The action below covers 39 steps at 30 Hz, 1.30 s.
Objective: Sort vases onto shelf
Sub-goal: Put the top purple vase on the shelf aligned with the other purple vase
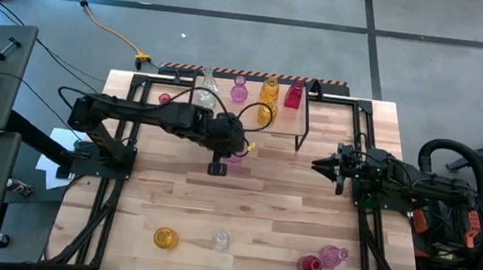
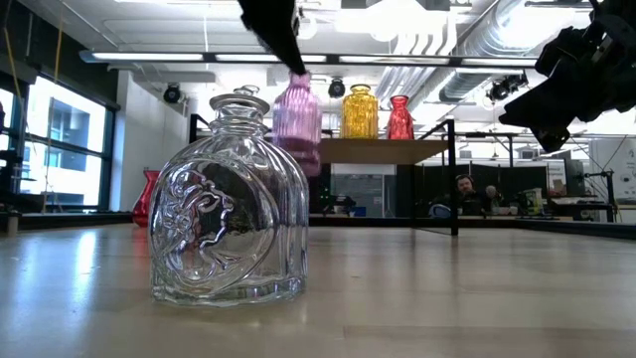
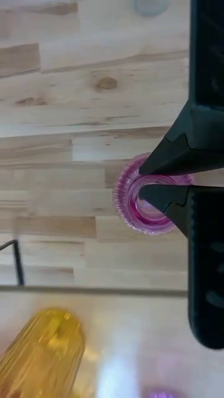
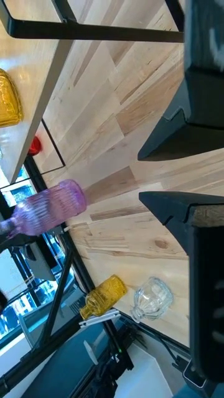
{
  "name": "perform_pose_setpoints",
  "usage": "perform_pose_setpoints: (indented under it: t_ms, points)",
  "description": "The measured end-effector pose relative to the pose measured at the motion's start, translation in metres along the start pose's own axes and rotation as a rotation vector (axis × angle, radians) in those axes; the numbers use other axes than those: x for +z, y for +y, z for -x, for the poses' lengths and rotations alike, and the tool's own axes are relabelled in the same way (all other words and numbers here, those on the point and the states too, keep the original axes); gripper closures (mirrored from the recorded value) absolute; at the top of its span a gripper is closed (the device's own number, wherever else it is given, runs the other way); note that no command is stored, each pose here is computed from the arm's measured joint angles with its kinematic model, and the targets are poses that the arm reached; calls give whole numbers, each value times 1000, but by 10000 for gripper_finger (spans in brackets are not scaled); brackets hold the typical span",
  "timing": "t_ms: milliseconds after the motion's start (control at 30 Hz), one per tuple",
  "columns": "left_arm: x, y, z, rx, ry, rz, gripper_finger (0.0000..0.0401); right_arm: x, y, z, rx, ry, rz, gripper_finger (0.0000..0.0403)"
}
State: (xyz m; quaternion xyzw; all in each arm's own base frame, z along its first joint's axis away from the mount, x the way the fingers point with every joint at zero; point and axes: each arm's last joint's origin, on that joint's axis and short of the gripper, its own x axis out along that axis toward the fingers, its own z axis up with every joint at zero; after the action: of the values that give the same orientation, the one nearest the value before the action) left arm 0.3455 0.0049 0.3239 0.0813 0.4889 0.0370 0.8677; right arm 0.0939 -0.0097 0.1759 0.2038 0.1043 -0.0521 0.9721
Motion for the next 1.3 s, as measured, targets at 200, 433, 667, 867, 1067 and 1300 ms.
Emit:
perform_pose_setpoints:
  t_ms: [200,433,667,867,1067,1300]
  points:
    - [9,5,22,6,-20,4,400,0,0,0,0,0,0,334]
    - [17,20,41,53,-49,1,399,0,0,0,0,0,0,334]
    - [15,42,50,88,-41,18,398,0,0,0,0,0,0,334]
    - [12,65,52,97,-44,41,397,0,0,0,-1,0,0,334]
    - [13,85,60,126,-84,68,397,0,0,0,0,1,0,334]
    - [9,106,60,164,-101,86,396,0,0,0,0,1,0,334]
